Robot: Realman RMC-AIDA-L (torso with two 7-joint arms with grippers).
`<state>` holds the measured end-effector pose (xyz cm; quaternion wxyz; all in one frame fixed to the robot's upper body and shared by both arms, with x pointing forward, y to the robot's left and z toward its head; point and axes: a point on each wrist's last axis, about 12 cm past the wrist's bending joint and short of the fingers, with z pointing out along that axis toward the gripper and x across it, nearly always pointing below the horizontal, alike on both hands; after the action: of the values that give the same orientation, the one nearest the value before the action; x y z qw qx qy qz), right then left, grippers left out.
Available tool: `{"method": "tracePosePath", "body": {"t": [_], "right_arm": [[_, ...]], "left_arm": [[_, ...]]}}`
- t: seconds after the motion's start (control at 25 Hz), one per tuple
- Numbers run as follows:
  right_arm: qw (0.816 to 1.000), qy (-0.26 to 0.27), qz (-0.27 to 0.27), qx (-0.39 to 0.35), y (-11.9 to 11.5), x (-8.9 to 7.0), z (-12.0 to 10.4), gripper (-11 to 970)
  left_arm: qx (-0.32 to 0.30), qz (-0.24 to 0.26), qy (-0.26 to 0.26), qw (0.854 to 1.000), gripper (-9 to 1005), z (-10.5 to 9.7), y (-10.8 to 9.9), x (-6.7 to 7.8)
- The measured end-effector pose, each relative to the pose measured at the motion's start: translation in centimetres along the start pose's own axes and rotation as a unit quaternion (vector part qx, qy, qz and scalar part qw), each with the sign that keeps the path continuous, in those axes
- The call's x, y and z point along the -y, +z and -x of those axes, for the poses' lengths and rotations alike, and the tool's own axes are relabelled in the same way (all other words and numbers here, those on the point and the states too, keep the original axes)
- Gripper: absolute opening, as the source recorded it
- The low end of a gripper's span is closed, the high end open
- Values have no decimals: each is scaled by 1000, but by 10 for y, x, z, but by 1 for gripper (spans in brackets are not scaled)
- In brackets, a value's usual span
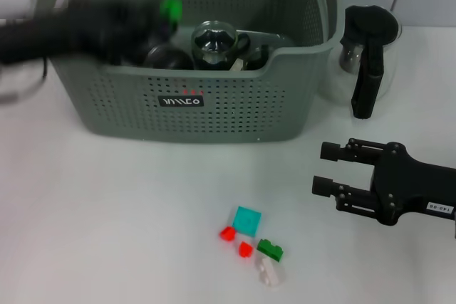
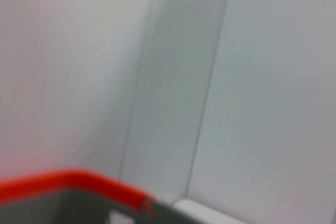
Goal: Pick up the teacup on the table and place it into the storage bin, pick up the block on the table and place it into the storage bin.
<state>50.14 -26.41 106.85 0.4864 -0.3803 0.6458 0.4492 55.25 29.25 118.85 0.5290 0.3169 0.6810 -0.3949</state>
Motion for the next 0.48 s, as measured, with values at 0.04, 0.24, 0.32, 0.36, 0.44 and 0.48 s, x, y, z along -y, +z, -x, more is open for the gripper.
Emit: {"method": "tracePosePath", "body": {"t": [0.04,0.24,0.32,0.36,0.44,0.48], "right_arm": [[1000,0,1,0,0,0,0,642],[1000,0,4,0,2,0,0,641],[1000,-3,7,1,4,0,2,641],[1000,-5,9,1,6,0,3,641],[1000,-8,14,3,9,0,5,641],[1000,-9,15,3,9,0,5,641]], "left_arm": [[-18,12,-2,1000,242,18,10,-7],[-125,89,-11,988,268,64,66,-36],[-154,117,-10,981,279,69,85,-41],[-169,131,-11,977,284,71,92,-43],[-195,154,-12,968,294,71,101,-45],[-209,168,-12,963,299,70,107,-47]]}}
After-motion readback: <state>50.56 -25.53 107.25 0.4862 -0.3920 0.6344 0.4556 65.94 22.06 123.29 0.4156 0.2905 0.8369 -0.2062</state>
